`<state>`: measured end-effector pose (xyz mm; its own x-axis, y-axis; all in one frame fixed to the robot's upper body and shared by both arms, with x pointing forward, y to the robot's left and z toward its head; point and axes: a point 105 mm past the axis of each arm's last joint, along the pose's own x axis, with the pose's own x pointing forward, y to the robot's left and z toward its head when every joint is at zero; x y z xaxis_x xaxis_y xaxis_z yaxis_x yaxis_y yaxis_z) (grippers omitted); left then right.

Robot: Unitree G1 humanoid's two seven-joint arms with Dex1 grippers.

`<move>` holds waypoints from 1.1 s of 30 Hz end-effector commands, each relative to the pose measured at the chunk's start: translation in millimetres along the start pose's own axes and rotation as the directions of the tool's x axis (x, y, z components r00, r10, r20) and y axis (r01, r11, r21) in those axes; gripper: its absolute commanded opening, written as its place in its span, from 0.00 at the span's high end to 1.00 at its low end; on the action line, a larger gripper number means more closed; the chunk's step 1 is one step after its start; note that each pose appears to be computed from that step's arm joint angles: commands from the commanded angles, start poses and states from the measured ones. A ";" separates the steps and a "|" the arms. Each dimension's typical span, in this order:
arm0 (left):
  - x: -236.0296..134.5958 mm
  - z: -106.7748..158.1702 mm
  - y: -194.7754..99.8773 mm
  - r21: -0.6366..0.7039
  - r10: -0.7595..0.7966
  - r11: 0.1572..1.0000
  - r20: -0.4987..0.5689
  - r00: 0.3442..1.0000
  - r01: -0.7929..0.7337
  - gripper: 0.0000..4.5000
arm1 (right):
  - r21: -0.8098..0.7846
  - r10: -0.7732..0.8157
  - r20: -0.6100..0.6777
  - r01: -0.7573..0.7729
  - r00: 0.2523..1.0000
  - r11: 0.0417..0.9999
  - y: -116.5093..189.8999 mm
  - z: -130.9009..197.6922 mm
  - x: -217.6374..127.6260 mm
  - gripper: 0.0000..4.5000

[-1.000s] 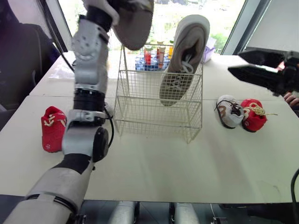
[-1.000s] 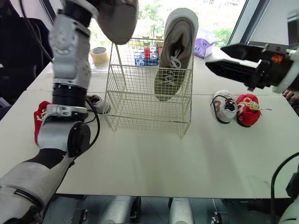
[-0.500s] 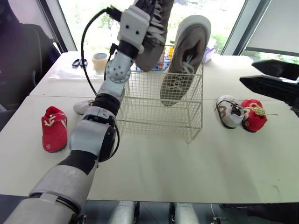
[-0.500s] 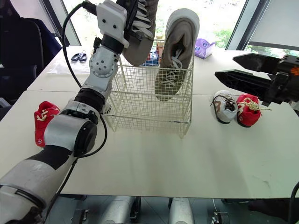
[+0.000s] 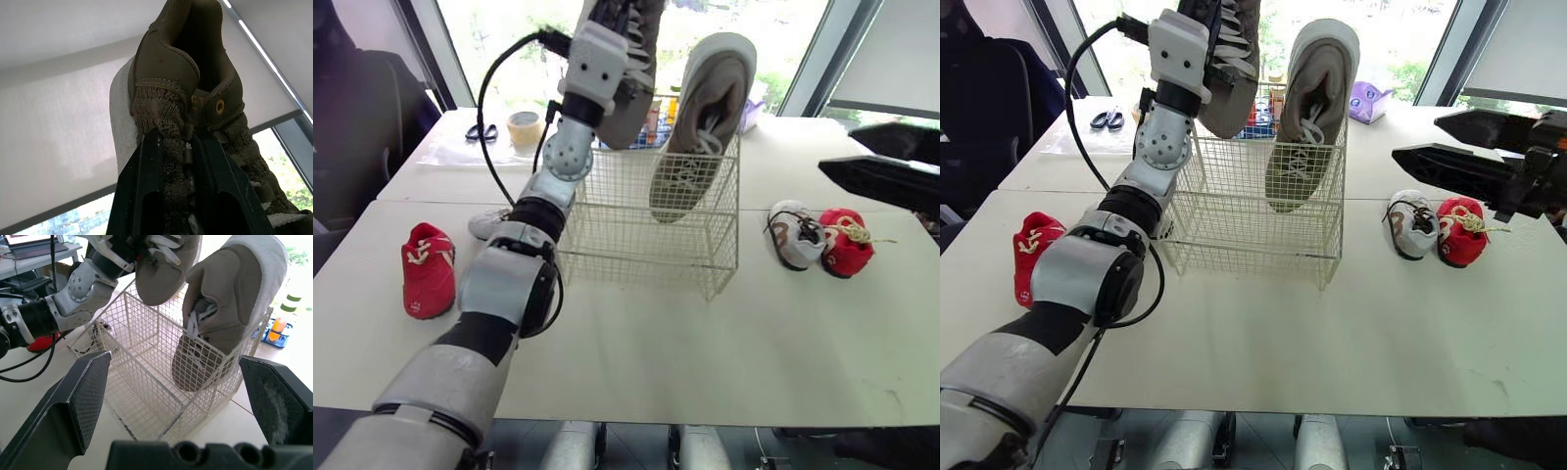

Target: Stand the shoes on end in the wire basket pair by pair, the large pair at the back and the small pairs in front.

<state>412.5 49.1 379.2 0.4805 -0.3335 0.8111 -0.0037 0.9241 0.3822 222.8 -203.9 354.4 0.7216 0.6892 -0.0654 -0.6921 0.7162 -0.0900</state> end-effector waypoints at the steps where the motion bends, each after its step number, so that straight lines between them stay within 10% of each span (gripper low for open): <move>1: -8.5 -19.4 -12.3 -0.041 -0.067 0.997 -0.099 0.993 0.064 0.94 | -0.022 0.003 0.047 -0.002 0.999 1.000 2.1 10.9 -1.8 0.00; 9: -28.0 -38.1 -14.5 -0.072 -0.108 0.993 -0.159 0.981 0.097 0.94 | -0.012 0.007 0.064 -0.006 0.998 1.000 -2.0 4.1 7.5 0.00; 21: -15.0 26.3 -10.4 0.163 -0.049 0.987 0.204 0.978 0.015 0.94 | -0.009 0.035 0.096 -0.034 0.995 0.999 -2.2 3.6 16.0 0.00; 33: -2.6 38.9 -0.4 0.235 0.038 0.966 0.269 0.962 -0.104 0.94 | -0.007 0.021 0.091 -0.020 0.996 1.000 4.6 3.0 12.1 0.00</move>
<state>389.9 43.8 368.4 0.3112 -0.3565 0.8809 -0.2387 0.8679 0.4356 237.9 -193.7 341.9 0.7080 0.7057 -0.0289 -0.7061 0.7064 -0.0499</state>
